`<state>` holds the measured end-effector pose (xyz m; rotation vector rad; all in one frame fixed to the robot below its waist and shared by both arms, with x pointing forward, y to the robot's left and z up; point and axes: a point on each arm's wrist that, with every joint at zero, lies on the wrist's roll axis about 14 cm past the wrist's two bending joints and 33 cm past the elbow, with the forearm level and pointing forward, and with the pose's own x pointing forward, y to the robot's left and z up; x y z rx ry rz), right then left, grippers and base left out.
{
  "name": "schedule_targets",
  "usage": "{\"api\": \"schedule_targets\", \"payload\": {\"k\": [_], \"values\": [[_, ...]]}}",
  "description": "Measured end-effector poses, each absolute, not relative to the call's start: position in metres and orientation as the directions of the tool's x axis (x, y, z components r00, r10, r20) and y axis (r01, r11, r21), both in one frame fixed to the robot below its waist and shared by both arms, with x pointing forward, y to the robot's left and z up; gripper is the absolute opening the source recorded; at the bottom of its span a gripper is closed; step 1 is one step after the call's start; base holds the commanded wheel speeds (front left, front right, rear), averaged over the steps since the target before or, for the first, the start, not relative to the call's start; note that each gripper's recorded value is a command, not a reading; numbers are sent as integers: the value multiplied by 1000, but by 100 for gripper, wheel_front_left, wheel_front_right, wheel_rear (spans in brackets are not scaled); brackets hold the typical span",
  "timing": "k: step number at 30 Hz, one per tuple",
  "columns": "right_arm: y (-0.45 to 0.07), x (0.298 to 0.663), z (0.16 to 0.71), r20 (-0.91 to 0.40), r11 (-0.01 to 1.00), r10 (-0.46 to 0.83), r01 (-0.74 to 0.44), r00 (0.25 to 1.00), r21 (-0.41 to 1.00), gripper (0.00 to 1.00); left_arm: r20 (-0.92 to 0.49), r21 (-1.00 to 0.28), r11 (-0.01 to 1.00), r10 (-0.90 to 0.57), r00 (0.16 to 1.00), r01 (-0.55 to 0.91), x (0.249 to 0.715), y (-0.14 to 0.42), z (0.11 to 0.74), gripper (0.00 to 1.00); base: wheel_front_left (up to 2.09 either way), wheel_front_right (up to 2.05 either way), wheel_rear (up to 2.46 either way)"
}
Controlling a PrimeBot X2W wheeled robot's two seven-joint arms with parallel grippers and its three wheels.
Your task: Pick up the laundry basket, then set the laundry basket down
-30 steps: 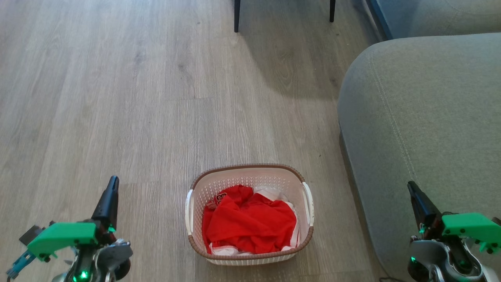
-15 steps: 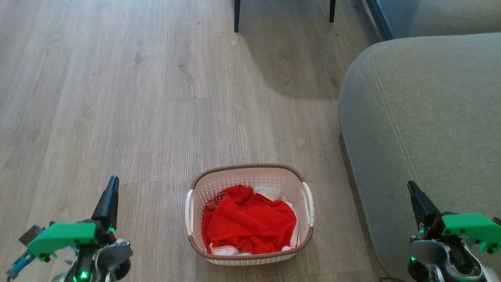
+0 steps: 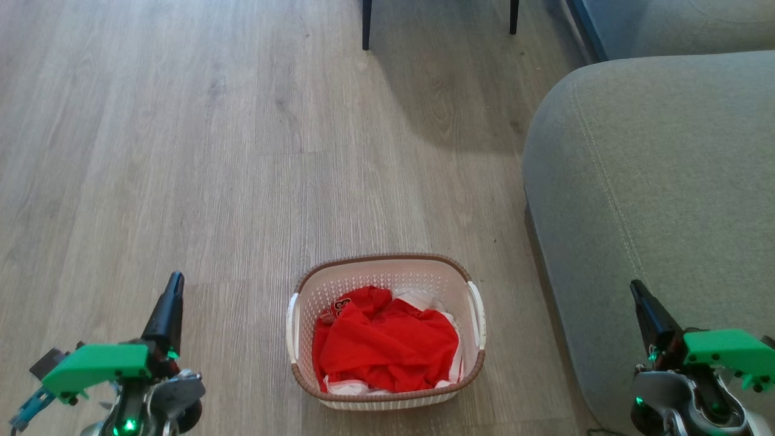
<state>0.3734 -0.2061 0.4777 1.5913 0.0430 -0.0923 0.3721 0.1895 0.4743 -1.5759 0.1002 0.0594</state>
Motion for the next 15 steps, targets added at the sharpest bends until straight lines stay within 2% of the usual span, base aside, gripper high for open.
{"api": "schedule_targets", "payload": {"k": [7, 8, 15], "values": [[-206, 373, 478, -86, -23, -30, 85, 996, 996, 0, -101, -995, -5, -26, 995, -101, 372, 190, 474, 0, 0, 0, 0], [-206, 372, 474, -96, -25, -30, 95, 995, 995, 100, -112, -994, -6, -27, 993, -112, 371, 189, 471, 100, 0, 0, 0], [-202, 343, 425, -249, -47, -29, 248, 968, 968, 100, -286, -958, -16, -18, 958, -286, 334, 191, 415, 100, 0, 0, 0]]}}
